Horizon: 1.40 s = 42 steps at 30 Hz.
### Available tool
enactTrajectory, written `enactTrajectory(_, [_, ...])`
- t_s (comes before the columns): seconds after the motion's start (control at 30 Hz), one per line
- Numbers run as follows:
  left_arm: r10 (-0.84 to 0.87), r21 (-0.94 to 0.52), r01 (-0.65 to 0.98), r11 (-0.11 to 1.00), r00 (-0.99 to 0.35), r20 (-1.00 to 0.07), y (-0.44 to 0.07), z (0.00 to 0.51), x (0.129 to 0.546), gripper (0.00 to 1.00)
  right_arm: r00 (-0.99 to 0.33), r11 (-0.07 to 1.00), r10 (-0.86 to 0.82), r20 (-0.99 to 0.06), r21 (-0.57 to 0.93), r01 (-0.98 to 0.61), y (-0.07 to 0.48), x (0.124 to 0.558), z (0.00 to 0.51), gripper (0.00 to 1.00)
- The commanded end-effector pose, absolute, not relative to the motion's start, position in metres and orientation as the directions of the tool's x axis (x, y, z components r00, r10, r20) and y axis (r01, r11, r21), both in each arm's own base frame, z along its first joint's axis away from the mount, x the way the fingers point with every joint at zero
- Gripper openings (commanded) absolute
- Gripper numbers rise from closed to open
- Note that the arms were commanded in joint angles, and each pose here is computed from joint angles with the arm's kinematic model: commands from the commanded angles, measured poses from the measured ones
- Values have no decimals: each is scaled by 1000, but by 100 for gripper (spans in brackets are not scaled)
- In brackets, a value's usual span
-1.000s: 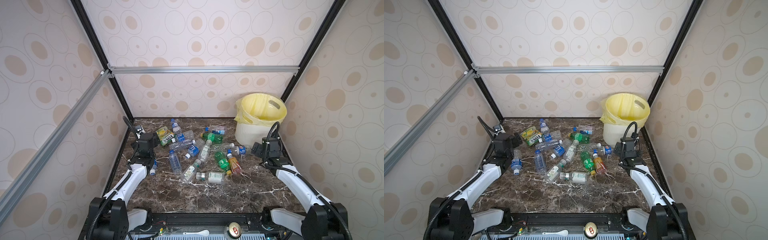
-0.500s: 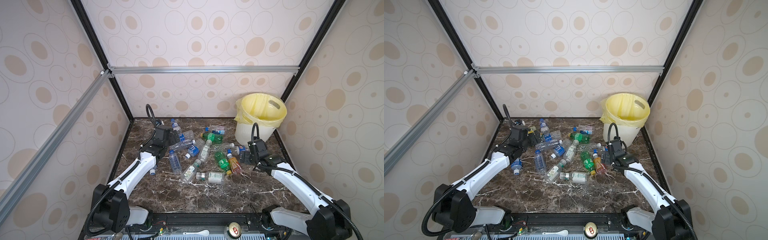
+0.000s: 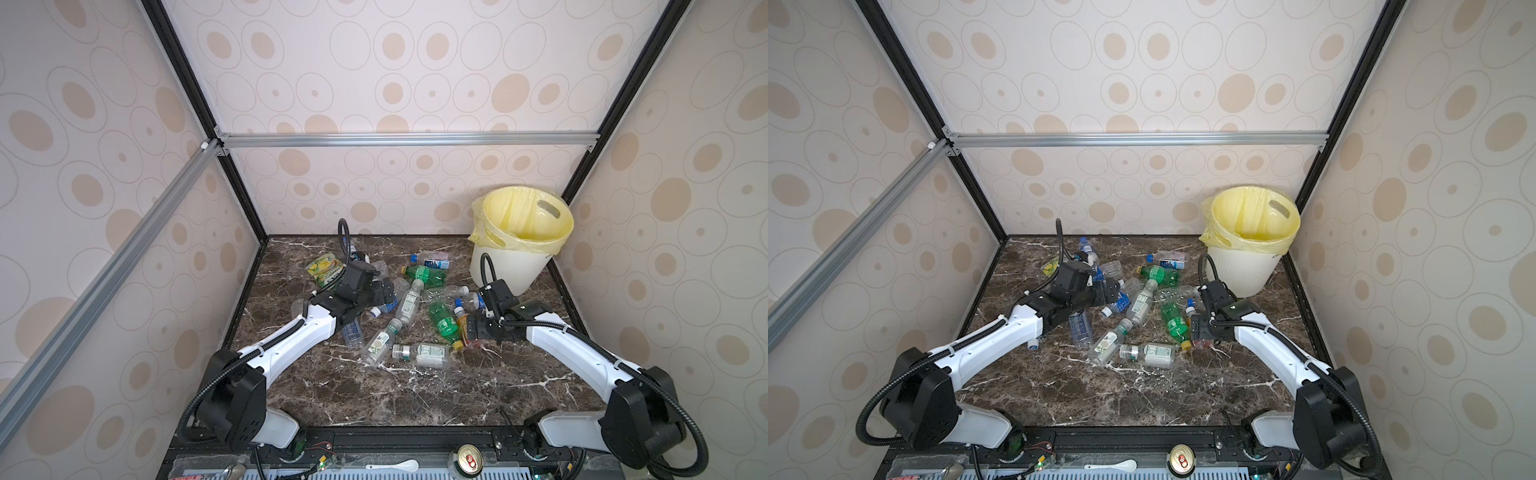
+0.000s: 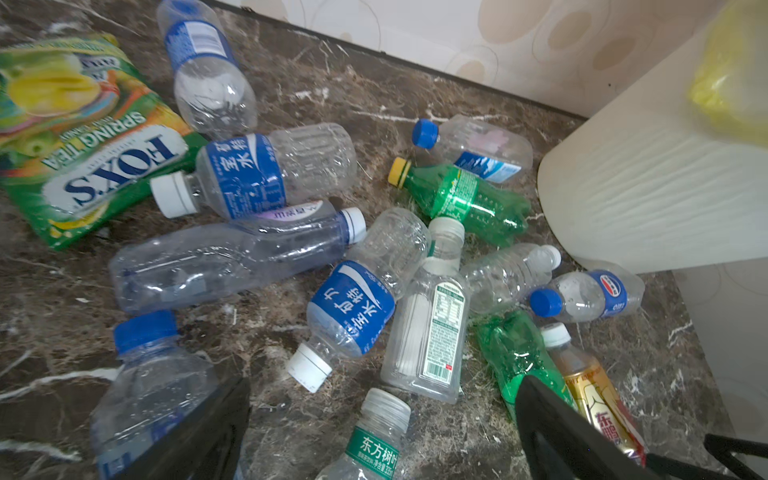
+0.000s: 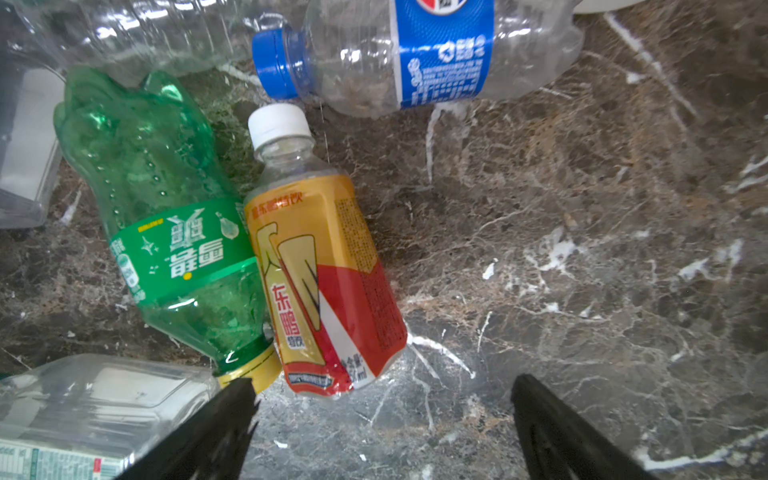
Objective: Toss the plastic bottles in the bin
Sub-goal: 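Move both grippers forward over the pile of bottles, then grasp the gold-and-red tea bottle with the right gripper while the left grasps a bottle, then lift the tea bottle over the yellow-lined bin and release it with the right gripper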
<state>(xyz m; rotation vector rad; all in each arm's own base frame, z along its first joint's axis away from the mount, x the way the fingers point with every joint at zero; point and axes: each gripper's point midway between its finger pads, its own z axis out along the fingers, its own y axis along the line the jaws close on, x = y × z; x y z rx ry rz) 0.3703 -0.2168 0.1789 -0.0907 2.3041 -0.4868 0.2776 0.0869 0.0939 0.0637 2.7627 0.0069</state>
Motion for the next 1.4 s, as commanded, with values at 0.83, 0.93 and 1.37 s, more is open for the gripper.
enactTrajectory(0.83, [-184, -475, 372, 797, -600, -778, -306, 258, 383, 99, -974, 997, -44, -222, 46, -55, 117, 298, 48, 56])
enactTrajectory(0.93, [-189, -482, 437, 759, -561, -806, -315, 281, 381, 99, -972, 997, -42, -232, 49, -55, 118, 300, 54, 51])
enactTrajectory(1.37, [-153, -378, 595, 709, -394, -906, -322, 342, 373, 99, -917, 991, -48, -396, 94, -92, 132, 336, 150, 44])
